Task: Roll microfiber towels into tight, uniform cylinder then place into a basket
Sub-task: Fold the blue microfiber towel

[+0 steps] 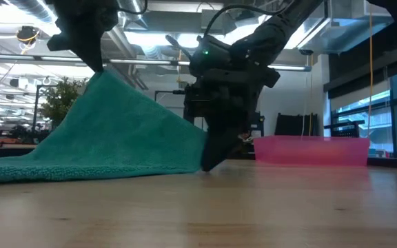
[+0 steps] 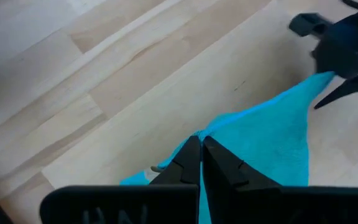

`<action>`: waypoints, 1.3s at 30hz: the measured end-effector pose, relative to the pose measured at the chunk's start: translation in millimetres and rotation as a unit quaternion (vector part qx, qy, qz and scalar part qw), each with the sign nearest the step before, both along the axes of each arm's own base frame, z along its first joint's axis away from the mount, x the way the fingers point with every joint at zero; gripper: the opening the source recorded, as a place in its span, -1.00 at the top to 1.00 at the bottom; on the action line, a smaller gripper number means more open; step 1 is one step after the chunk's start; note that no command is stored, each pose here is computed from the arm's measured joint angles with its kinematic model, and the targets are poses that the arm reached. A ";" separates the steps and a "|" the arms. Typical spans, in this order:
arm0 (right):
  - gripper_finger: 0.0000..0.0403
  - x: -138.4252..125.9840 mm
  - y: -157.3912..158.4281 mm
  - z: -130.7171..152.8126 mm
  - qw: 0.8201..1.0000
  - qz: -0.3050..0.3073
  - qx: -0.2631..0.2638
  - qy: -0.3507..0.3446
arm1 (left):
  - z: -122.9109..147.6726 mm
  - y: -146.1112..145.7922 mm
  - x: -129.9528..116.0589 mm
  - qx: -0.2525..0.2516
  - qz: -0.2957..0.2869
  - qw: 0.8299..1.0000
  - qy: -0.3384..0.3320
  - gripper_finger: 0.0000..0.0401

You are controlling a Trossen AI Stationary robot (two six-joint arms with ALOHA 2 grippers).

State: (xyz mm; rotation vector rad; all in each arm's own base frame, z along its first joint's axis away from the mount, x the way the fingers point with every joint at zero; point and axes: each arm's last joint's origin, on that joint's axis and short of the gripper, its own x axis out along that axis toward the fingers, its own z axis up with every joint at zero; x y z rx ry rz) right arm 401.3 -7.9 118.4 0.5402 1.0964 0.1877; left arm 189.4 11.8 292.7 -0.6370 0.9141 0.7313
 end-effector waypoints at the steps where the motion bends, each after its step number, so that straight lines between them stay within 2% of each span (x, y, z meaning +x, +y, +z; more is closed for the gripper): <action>1: 0.73 -1.7 0.4 0.3 1.000 0.003 0.002 0.005 | -0.2 0.0 -0.3 0.000 0.000 1.000 0.002 1.00; 3: 0.90 -2.6 -0.9 4.5 1.000 0.010 -0.002 -0.002 | -0.6 -0.1 -1.3 -0.001 0.000 1.000 0.008 1.00; 5: 0.96 -2.8 -4.1 13.8 1.000 0.008 -0.005 -0.017 | -1.0 -0.2 -2.1 -0.003 -0.001 1.000 0.012 1.00; 14: 0.98 -10.8 -19.3 48.4 0.999 -0.015 -0.022 -0.046 | -1.1 -0.4 -2.2 -0.006 -0.003 1.000 0.013 1.00; 21: 0.99 -26.3 -37.4 84.4 0.993 -0.046 -0.083 -0.069 | -0.3 -0.2 -2.2 -0.003 -0.002 1.000 0.008 1.00; 27: 0.99 -36.6 -52.1 103.0 0.991 -0.060 -0.089 -0.085 | 2.9 1.4 -4.7 -0.002 0.003 1.000 -0.005 1.00; 31: 0.91 -36.8 -54.2 102.5 0.991 -0.070 -0.076 -0.080 | 3.5 1.7 -5.4 -0.002 0.004 1.000 -0.007 1.00; 35: 0.78 -28.9 -55.0 93.5 0.990 -0.056 -0.085 -0.095 | 3.4 1.6 -5.3 -0.003 0.004 1.000 -0.007 1.00; 39: 0.59 -13.0 -57.9 87.2 0.982 -0.051 -0.095 -0.155 | 3.4 1.6 -5.3 -0.003 0.004 1.000 -0.007 1.00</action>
